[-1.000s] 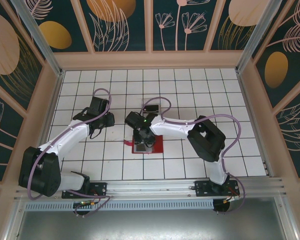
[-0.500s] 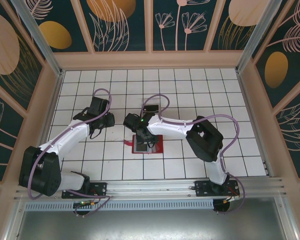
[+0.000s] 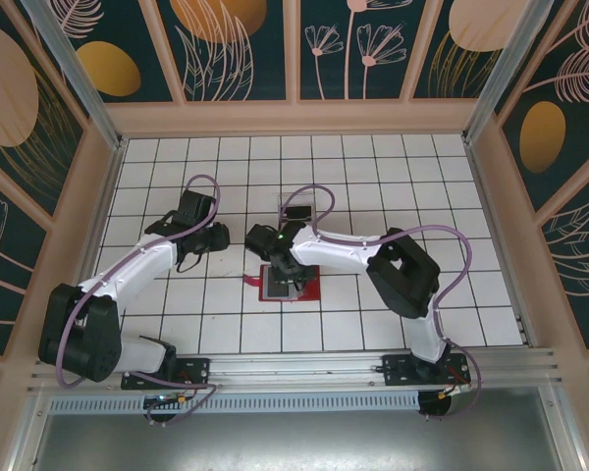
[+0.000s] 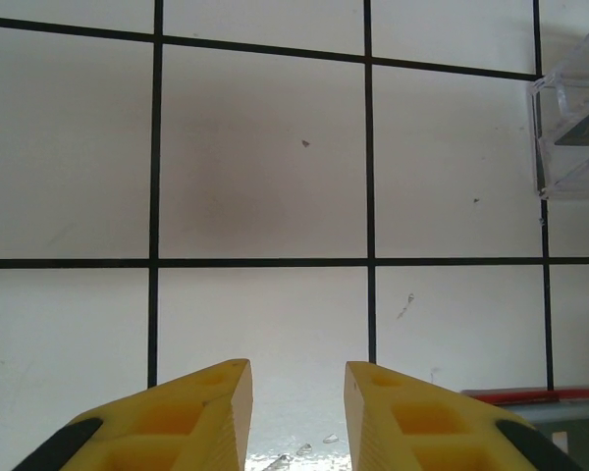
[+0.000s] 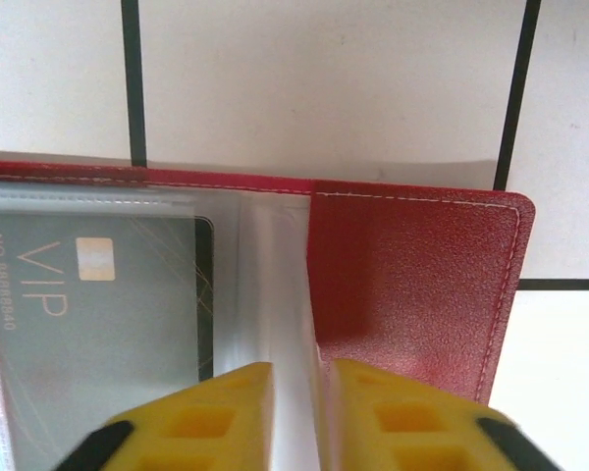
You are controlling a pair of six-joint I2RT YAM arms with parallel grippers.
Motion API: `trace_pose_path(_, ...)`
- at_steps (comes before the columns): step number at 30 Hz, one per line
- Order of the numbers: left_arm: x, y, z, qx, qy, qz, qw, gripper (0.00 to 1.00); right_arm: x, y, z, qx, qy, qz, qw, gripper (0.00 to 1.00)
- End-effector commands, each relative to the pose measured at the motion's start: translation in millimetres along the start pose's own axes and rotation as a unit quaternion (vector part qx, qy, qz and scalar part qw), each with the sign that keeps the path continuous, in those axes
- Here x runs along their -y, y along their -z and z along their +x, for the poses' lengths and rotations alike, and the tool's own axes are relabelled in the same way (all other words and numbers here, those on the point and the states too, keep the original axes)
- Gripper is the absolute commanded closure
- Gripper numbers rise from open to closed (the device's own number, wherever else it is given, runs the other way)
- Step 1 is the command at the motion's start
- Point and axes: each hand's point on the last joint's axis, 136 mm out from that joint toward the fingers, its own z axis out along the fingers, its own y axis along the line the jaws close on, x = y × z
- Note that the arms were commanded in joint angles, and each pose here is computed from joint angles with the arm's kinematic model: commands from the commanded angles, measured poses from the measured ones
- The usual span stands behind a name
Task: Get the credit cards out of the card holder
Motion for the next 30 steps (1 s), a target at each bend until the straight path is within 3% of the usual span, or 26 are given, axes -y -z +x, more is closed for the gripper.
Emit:
trace_pose_path(1, 5.9, 3.2, -5.2, 0.000, 0.009, 0.014, 1.000, 0.68, -3.8, 19.3, -6.6, 0.015, -0.013, -0.035, 0.999, 0.83)
trace_pose_path(5, 5.4, 3.4, -3.7, -0.001, 0.010, 0.014, 1.000, 0.68, -19.8, 29.7, -9.2, 0.019, -0.019, -0.087, 0.996, 0.88)
trace_pose_path(8, 6.0, 4.7, -4.3, -0.001, 0.011, 0.015, 1.000, 0.68, -20.4, 34.4, -12.4, 0.028, -0.023, -0.096, 0.995, 0.86)
trace_pose_path(21, 18.3, 5.2, -3.0, -0.012, 0.014, 0.045, 0.999, 0.67, 50.3, 14.0, -1.6, 0.026, -0.033, 0.033, 0.999, 0.75)
trace_pose_path(30, 52.8, 0.7, 19.7, -0.039, 0.006, 0.086, 0.996, 0.67, 76.9, 10.8, -1.3, 0.027, -0.049, 0.055, 0.997, 0.74)
